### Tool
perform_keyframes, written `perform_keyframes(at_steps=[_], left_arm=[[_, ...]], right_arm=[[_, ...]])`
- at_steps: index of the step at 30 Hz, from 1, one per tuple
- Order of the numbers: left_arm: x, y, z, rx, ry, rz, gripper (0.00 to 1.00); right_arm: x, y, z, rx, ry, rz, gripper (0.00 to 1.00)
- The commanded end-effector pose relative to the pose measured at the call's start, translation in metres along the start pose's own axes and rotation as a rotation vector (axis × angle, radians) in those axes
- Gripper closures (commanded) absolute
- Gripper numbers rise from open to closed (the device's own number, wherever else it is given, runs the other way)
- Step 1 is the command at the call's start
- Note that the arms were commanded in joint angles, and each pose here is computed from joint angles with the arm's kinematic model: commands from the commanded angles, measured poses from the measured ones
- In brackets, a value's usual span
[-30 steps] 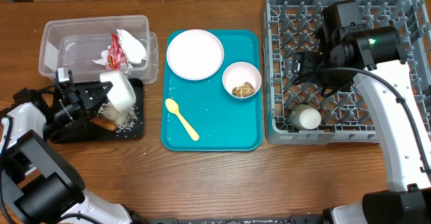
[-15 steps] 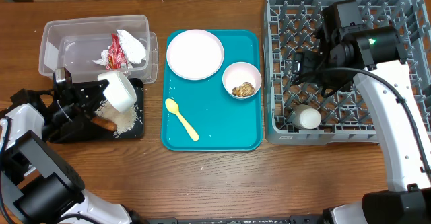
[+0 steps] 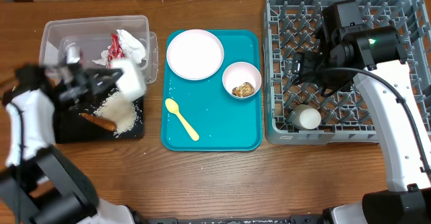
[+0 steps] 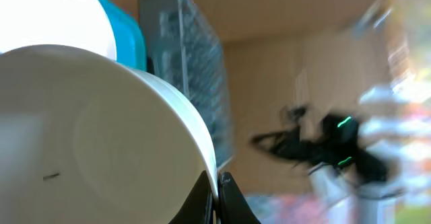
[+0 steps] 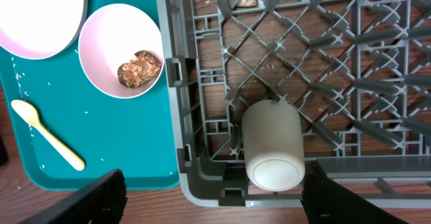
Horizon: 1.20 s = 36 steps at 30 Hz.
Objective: Sort waste into correct bins and load items into the dishwasher
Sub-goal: 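Tip the rice bowl over the black tray to dump the rice, then return the empty white bowl to the teal tray and release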
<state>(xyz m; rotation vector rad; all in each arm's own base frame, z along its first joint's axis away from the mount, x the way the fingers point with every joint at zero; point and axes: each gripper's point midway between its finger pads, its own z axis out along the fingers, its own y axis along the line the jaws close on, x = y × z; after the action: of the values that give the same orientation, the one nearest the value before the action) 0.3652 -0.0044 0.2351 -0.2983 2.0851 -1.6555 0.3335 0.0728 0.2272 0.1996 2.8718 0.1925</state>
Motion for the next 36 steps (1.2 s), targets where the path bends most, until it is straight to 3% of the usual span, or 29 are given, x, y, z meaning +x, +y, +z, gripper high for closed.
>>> perform_keyframes(at_steps=[1,5,9,15,24,25,27,29,31,36], left_arm=[[0.02,-0.021,0.042,-0.295,0.111,0.253,0.96],[0.051,0.015,0.095,-0.731,0.263,0.515,0.96],[0.081,0.049,0.133,-0.984,0.403,0.694,0.96],[0.13,0.105,0.18,-1.132,0.613,0.821,0.96],[0.164,0.155,0.195,-1.191,0.77,0.827,0.95],[0.164,0.154,0.195,-1.191,0.769,0.828,0.9],[0.16,0.148,0.197,-1.184,0.776,0.85,0.59],[0.154,0.136,0.201,-1.174,0.779,0.872,0.41],[0.14,0.108,0.212,-1.142,0.757,0.921,0.34],[0.12,0.063,0.246,-0.994,0.724,1.116,0.29]], right_arm=[[-0.005,-0.001,-0.006,0.003,-0.025,-0.003,0.14],[-0.005,-0.001,-0.006,0.002,-0.025,-0.003,0.14],[-0.005,-0.001,-0.006,0.003,-0.025,-0.003,0.14],[-0.005,-0.001,-0.006,0.003,-0.025,-0.003,0.14],[-0.005,-0.001,-0.006,0.003,-0.026,-0.003,0.14],[-0.005,-0.001,-0.006,0.003,-0.026,-0.004,0.14],[-0.006,-0.001,-0.006,0.001,-0.029,-0.004,0.14],[-0.006,-0.001,-0.006,0.001,-0.03,-0.004,0.14],[-0.006,-0.001,-0.006,0.002,-0.029,-0.004,0.14],[-0.006,-0.001,-0.006,0.002,-0.029,-0.004,0.14]])
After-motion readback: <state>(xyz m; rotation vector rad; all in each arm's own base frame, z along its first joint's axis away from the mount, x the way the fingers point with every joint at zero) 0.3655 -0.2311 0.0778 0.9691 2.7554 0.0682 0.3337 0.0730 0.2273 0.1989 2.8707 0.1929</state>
